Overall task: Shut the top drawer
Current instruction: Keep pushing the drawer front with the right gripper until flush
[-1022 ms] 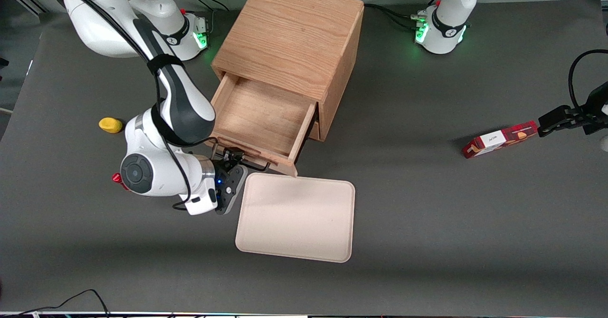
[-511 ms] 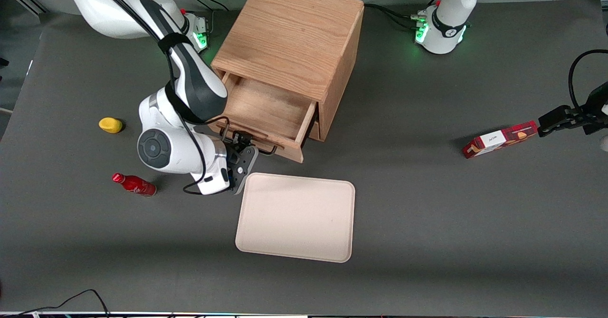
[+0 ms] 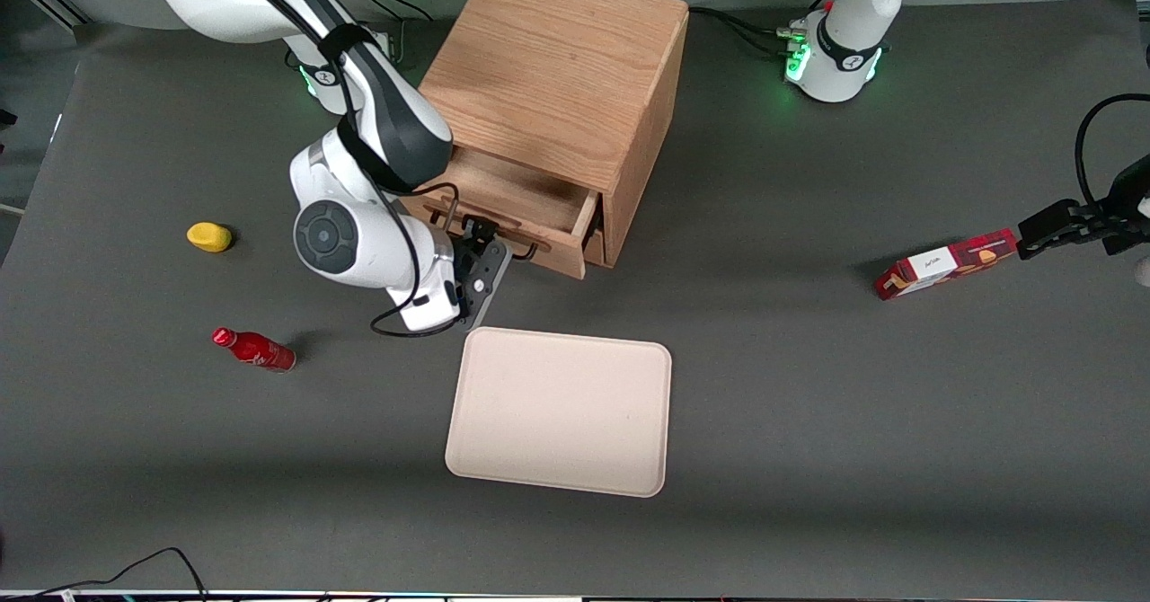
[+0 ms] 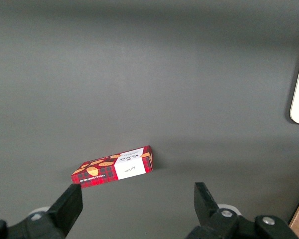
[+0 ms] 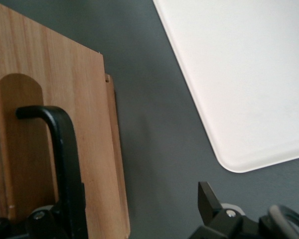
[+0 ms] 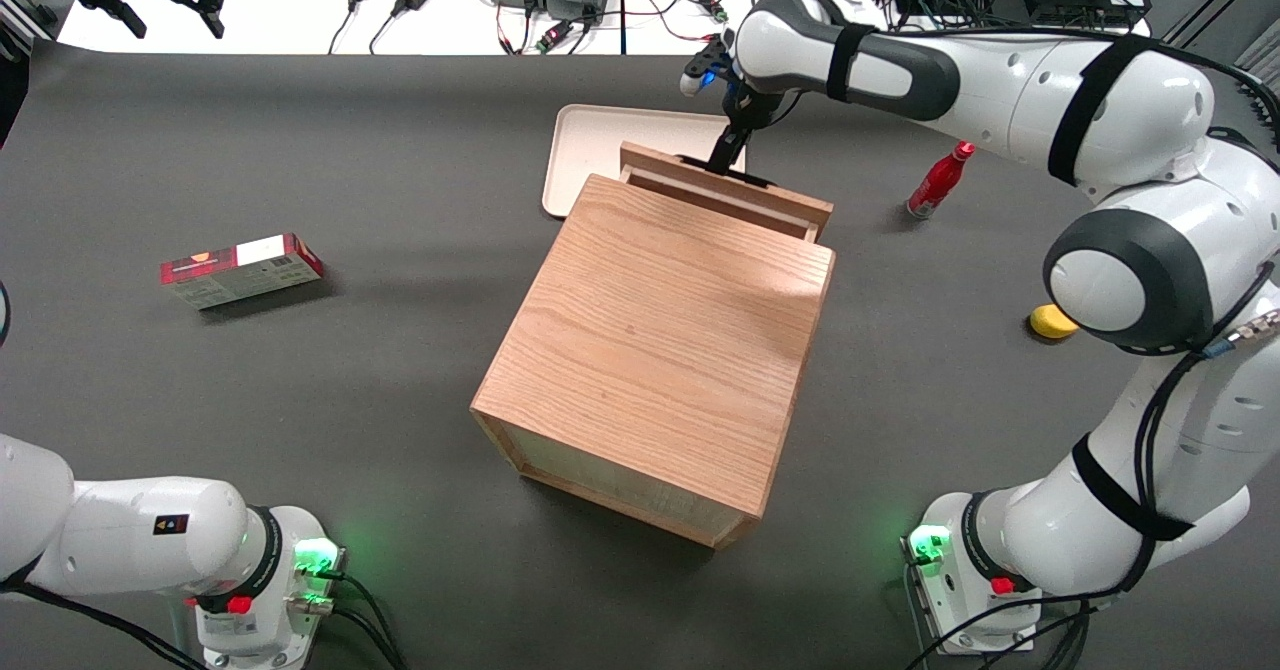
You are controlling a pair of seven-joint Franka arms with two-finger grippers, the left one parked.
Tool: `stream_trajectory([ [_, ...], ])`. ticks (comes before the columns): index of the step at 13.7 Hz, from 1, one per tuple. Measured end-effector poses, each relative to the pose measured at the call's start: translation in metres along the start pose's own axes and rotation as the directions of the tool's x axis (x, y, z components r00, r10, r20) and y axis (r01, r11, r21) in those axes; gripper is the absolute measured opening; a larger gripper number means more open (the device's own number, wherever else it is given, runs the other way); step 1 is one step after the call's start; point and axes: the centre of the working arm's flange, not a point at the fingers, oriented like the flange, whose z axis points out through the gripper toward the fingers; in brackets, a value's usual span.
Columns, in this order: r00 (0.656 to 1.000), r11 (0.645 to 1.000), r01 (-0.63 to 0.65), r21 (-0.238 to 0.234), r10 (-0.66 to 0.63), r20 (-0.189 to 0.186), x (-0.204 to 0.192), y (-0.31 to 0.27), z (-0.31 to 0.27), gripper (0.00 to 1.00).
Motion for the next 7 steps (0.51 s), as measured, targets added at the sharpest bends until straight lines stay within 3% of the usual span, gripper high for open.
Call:
stream_trajectory([
  [7, 1.0, 1.0, 0.012, 0.01, -0.012, 0.028, -0.002, -0.057, 0.017, 1.0],
])
